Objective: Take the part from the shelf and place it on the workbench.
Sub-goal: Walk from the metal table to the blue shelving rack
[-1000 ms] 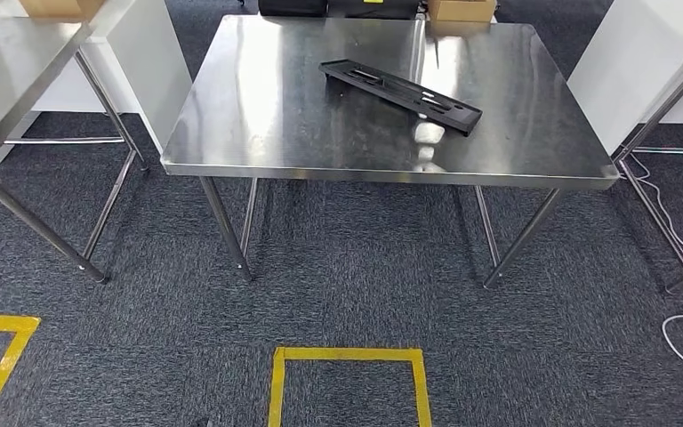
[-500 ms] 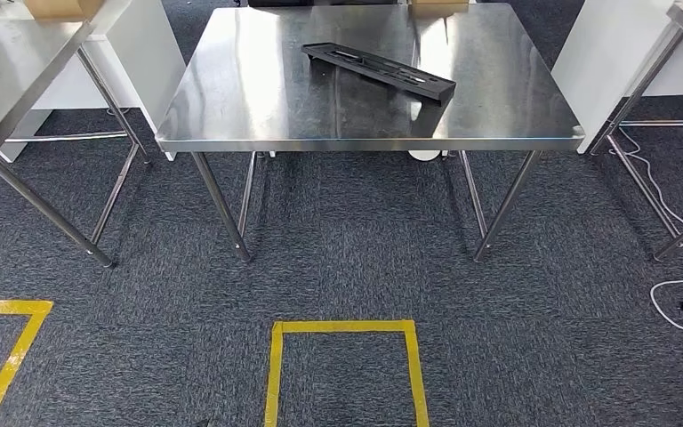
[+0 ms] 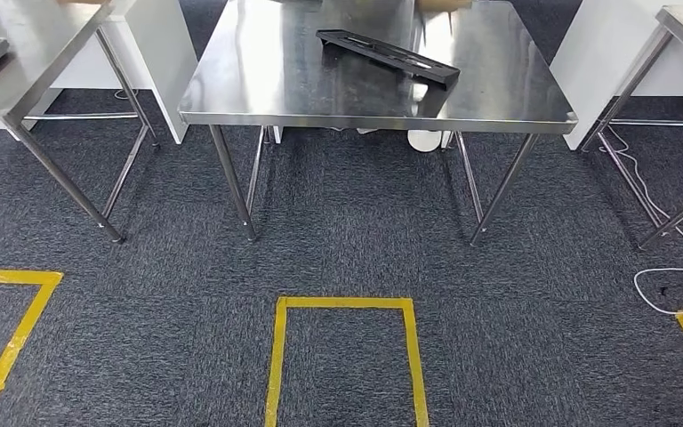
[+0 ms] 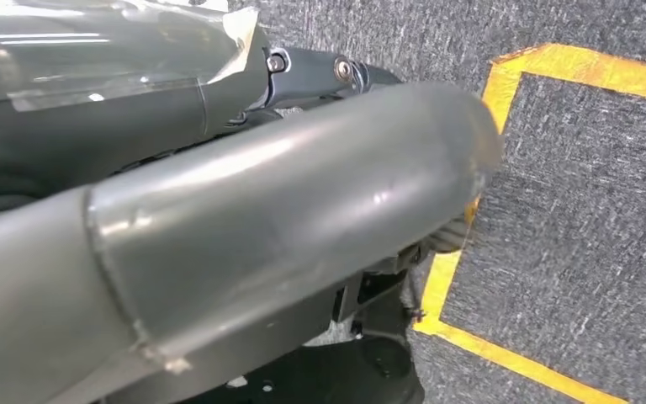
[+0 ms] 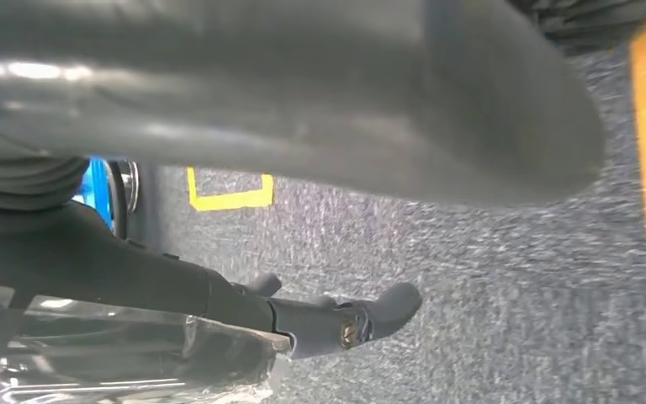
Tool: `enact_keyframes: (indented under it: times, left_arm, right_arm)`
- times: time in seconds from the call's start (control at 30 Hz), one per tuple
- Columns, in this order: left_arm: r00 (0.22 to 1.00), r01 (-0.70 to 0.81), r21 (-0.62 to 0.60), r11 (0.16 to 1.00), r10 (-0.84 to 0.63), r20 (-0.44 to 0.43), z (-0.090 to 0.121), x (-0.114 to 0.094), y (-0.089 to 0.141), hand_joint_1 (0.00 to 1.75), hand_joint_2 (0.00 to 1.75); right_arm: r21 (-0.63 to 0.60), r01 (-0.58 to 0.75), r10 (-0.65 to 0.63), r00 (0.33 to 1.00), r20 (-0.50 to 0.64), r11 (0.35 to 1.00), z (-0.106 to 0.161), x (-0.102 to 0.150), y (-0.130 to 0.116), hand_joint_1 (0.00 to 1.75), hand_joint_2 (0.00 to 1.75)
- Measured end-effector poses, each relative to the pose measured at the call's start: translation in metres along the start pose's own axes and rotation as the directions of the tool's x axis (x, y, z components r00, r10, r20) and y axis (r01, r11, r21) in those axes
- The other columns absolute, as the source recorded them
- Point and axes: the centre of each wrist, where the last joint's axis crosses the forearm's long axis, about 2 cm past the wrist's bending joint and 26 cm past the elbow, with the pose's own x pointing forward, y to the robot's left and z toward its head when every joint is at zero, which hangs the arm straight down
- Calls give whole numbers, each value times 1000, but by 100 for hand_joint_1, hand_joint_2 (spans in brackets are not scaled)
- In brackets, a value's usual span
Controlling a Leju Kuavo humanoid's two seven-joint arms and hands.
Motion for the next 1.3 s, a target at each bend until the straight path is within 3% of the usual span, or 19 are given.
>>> enact_keyframes:
  times: [0.73,1.3]
  left_arm:
    - [1000,-15,35,999,15,0,2,-8,4,0,0]
    - [1000,-23,29,999,23,1,2,-5,-8,0,0]
  right_arm:
    - [-1,-53,53,999,6,999,-5,-7,-11,0,0]
    - [-12,-73,73,997,-11,997,-7,-14,-13,0,0]
